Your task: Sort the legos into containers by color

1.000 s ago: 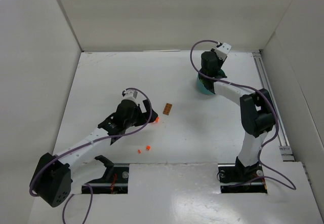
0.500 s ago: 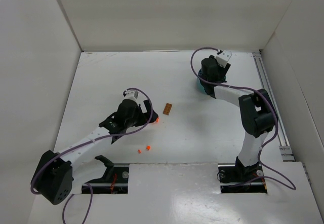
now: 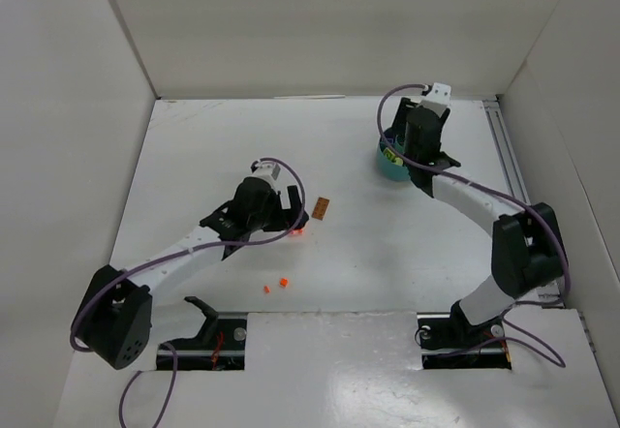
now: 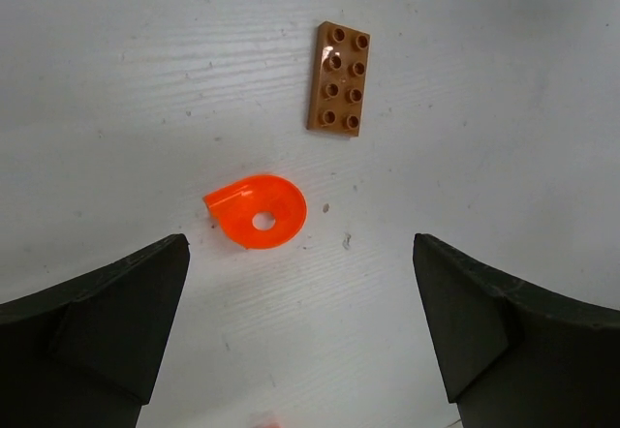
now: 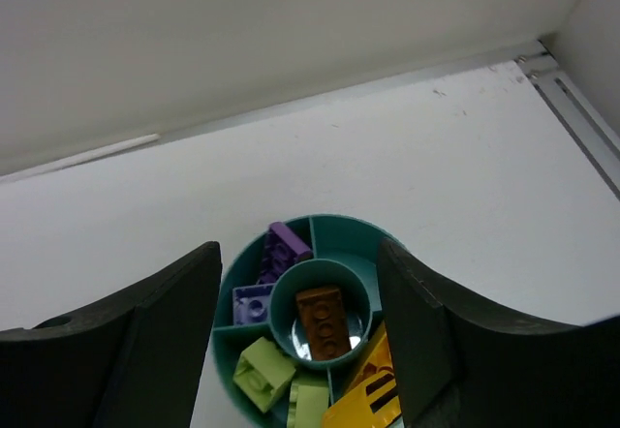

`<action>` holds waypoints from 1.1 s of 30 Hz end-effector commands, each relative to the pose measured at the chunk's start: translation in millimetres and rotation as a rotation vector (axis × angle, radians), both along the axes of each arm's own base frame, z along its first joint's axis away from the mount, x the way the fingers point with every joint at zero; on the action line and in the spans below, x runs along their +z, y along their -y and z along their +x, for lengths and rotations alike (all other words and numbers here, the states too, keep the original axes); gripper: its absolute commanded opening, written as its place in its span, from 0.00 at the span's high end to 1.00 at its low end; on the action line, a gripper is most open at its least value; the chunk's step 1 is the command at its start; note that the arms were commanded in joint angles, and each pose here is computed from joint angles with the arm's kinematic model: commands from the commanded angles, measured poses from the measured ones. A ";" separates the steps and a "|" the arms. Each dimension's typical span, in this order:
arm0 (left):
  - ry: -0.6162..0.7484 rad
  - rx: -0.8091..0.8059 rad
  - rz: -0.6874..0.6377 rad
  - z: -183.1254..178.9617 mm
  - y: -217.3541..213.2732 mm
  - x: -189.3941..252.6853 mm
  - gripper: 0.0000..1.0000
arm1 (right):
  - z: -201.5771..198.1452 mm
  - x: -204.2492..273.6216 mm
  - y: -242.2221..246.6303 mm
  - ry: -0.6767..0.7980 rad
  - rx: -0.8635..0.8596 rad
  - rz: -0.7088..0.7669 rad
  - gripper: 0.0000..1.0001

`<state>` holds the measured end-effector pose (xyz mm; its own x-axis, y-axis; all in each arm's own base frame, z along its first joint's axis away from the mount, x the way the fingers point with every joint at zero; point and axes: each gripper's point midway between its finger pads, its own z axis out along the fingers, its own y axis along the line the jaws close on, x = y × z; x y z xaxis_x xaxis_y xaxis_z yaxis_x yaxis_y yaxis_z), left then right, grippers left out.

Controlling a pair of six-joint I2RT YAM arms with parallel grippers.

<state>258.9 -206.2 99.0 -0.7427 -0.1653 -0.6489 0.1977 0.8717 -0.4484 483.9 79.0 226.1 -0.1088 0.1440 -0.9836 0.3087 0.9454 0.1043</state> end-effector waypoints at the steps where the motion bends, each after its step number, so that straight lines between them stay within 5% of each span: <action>1: 0.104 -0.080 0.048 22.1 12.2 18.0 0.00 | -9.9 34.6 -29.0 0.005 0.292 -0.082 0.30; 8: 0.094 -0.138 0.162 62.4 34.7 -2.3 0.12 | -77.1 -0.8 -35.9 -0.104 0.554 -0.070 0.31; 23: 0.009 -0.181 0.347 98.6 76.9 -58.4 0.39 | -146.6 2.7 44.2 -0.157 0.466 -0.114 0.31; 33: -0.060 -0.168 0.501 72.0 78.2 -95.6 0.59 | -159.4 -7.3 73.4 -0.252 0.394 -0.178 0.31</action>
<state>352.6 -290.9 25.7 -0.7306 0.2184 -0.6470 0.3454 0.9355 -0.0742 328.6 12.4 210.2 -0.3637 -0.0879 -0.9273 -0.0885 0.9943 -0.0596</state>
